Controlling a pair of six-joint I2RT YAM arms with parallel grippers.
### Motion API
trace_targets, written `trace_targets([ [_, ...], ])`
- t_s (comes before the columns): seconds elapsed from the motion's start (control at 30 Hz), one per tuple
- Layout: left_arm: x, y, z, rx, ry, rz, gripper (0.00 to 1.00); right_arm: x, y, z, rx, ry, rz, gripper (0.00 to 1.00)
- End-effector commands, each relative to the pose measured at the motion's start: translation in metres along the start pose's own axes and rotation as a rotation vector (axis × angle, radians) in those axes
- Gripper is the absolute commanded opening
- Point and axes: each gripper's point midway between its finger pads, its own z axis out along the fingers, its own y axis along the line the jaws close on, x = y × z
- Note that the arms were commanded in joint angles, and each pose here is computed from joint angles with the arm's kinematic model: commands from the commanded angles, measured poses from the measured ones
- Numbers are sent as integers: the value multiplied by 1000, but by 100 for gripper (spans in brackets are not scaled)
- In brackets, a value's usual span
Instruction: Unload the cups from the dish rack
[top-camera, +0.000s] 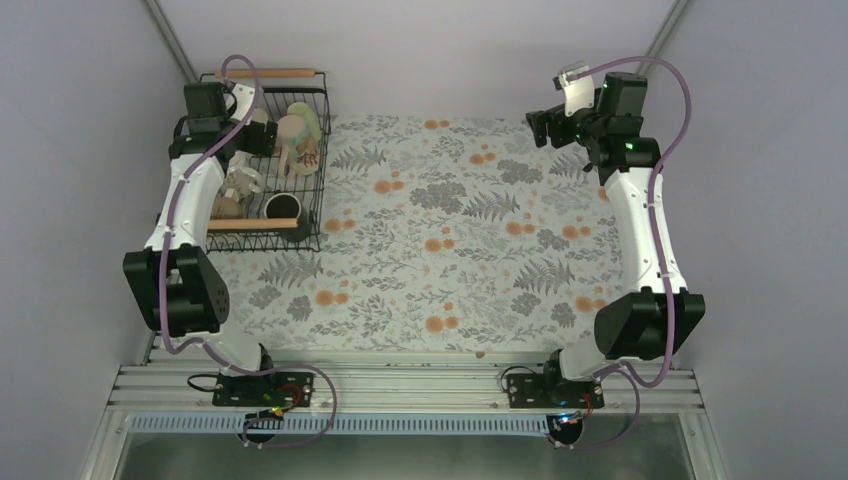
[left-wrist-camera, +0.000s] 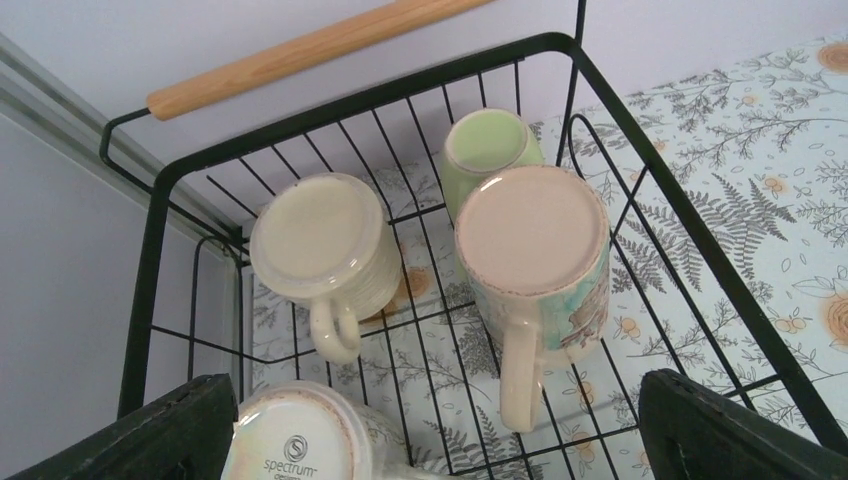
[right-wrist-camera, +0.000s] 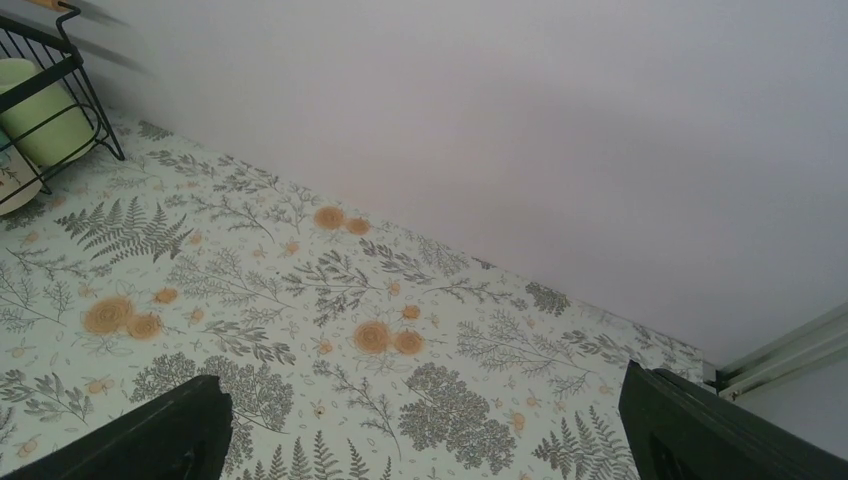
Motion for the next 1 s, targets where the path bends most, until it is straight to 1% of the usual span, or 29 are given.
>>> trace_targets([
  [0.0,-14,0,-13,8,-39,3,100,-8,7,-5,-20,-32,-29,100],
  [0.1,-15,2,-10,4,-16,8,100,-5,8,-2,-31,-22,-28,100],
  [0.27,-22,0,-15,28,-42,33,100,2,9,2,-32,-3,-35,100],
  [0.43,-21,1,-7,41,-11,67,100,9,10,4,-33,14,-47,100],
  [0.57,-17,-3,11,106,68,128,100,14,15,4,-57,15,-53,100],
  [0.63,-14,-4,21,133,107,147,98,16,18,4,-72,15,-56,100],
  [0.77,-11,-10,26,181,137,205,97,22,23,6,-95,22,-70,100],
  [0.97,15,-22,37,280,260,248,94,32,24,4,-84,37,-89,100],
])
